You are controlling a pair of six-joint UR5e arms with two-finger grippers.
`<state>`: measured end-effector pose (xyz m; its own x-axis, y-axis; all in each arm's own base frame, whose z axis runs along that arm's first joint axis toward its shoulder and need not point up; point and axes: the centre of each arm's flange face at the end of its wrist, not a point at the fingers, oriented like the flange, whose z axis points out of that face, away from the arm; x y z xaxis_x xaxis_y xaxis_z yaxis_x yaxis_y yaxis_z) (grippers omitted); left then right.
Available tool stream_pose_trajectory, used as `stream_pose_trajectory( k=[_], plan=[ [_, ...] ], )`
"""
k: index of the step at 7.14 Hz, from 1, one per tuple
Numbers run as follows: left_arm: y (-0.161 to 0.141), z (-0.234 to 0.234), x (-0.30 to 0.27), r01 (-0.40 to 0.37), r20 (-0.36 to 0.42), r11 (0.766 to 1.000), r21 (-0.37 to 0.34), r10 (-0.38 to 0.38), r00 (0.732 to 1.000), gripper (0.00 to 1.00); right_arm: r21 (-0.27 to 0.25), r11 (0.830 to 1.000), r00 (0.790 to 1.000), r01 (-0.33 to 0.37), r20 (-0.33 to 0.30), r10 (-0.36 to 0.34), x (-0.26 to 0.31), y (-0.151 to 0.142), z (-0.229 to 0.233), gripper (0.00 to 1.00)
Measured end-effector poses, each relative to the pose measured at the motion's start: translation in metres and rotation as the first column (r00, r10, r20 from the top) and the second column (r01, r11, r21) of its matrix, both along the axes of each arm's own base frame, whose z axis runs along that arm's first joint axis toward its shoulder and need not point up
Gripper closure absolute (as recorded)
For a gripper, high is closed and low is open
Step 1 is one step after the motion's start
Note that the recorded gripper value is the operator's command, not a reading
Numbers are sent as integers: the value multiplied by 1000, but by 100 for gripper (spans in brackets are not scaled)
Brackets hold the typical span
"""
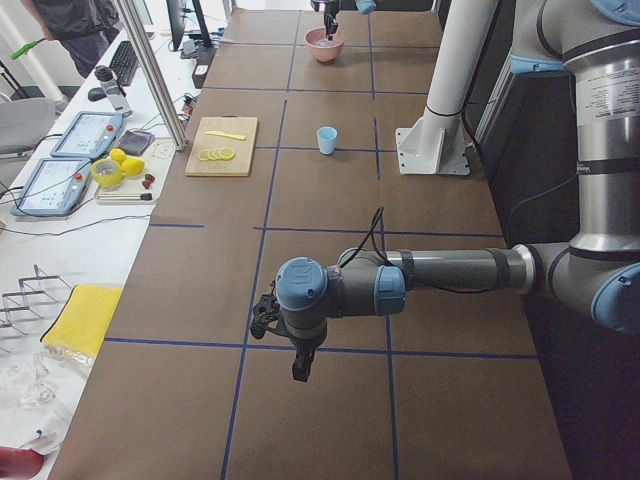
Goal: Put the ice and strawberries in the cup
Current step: 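Lower the right gripper into the bowl and grasp an ice cube, then carry the ice cube with the right gripper to the blue cup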
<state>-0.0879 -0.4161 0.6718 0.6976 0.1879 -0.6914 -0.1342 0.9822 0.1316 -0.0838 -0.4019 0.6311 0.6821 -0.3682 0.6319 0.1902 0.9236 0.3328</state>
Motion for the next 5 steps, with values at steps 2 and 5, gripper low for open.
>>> stream_pose_trajectory(
  k=[2,5],
  plan=[
    [0,0,0,0,-1,1000,0,0,1000,0,-21,999,999,-33,13,33,11,-11,-55,97],
    [0,0,0,0,-1,1000,0,0,1000,0,-98,992,996,-80,20,82,-13,-44,-181,97]
  ],
)
